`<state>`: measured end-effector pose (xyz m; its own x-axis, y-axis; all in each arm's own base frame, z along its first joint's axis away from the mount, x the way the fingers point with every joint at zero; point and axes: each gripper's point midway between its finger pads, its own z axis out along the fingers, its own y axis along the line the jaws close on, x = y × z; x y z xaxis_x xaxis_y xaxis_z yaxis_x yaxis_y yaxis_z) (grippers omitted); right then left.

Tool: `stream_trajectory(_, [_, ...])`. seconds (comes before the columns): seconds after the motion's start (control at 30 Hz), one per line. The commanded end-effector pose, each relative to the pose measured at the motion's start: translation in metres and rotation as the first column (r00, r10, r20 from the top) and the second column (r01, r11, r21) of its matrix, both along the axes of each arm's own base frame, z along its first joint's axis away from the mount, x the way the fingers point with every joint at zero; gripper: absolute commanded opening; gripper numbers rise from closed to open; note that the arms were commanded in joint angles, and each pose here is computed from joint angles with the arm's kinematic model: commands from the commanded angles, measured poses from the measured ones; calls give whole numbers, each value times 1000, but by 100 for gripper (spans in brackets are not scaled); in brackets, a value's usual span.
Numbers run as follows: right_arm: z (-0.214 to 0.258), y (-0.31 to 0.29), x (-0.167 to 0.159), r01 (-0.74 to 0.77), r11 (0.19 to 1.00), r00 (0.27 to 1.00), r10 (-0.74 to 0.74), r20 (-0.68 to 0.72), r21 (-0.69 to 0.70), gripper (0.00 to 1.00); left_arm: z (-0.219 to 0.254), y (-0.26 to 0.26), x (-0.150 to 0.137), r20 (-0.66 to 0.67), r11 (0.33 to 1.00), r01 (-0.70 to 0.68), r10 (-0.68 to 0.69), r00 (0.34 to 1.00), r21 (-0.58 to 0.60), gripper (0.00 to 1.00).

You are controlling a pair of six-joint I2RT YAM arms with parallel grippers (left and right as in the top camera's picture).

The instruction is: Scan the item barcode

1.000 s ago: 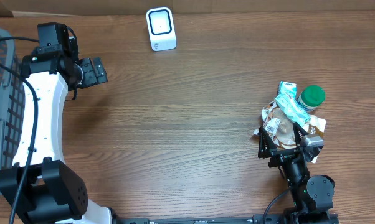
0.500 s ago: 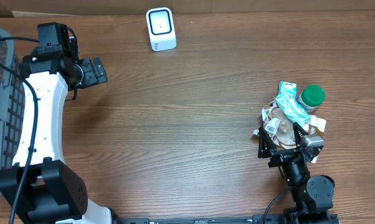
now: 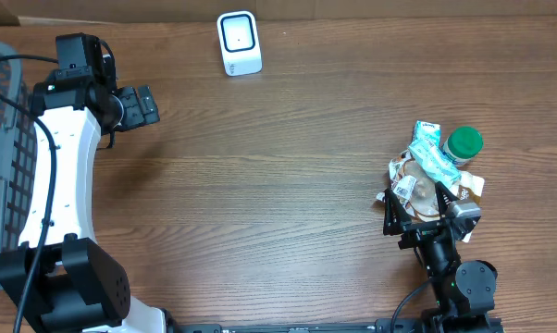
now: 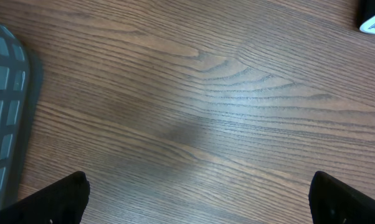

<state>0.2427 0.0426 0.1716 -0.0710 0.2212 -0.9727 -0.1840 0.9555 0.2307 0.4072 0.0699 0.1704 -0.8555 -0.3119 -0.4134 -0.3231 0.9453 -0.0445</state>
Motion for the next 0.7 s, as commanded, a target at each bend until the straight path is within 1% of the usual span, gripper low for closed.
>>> stream_trajectory(0.0, [-1, 4, -1, -18, 1000, 1000, 18, 9, -1, 100, 19, -1, 0, 43, 1000, 22, -23, 999, 19, 100])
stream_trajectory(0.23, [-1, 4, -1, -18, 1000, 1000, 18, 9, -1, 100, 83, -18, -18, 208, 998, 51, -60, 976, 48, 99])
stream_trajectory(0.37, [-1, 4, -1, -18, 1000, 1000, 18, 9, -1, 100, 102, -32, -48, 266, 995, 78, -92, 960, 63, 100])
stream_trajectory(0.43, [-1, 4, -1, -18, 1000, 1000, 18, 9, -1, 100, 101, -27, -67, 279, 993, 48, -76, 957, 105, 100])
stream_trajectory(0.47, [-1, 4, -1, -18, 1000, 1000, 18, 9, -1, 100, 102, -26, -72, 302, 993, 39, -72, 951, 115, 100])
stream_trajectory(0.57, [-1, 4, -1, -18, 1000, 1000, 18, 9, -1, 100, 103, -30, -80, 426, 992, 37, -85, 901, 119, 100])
stream_trajectory(0.67, [-1, 4, -1, -18, 1000, 1000, 18, 9, -1, 100, 108, -36, -85, 591, 990, 43, -114, 798, 132, 99])
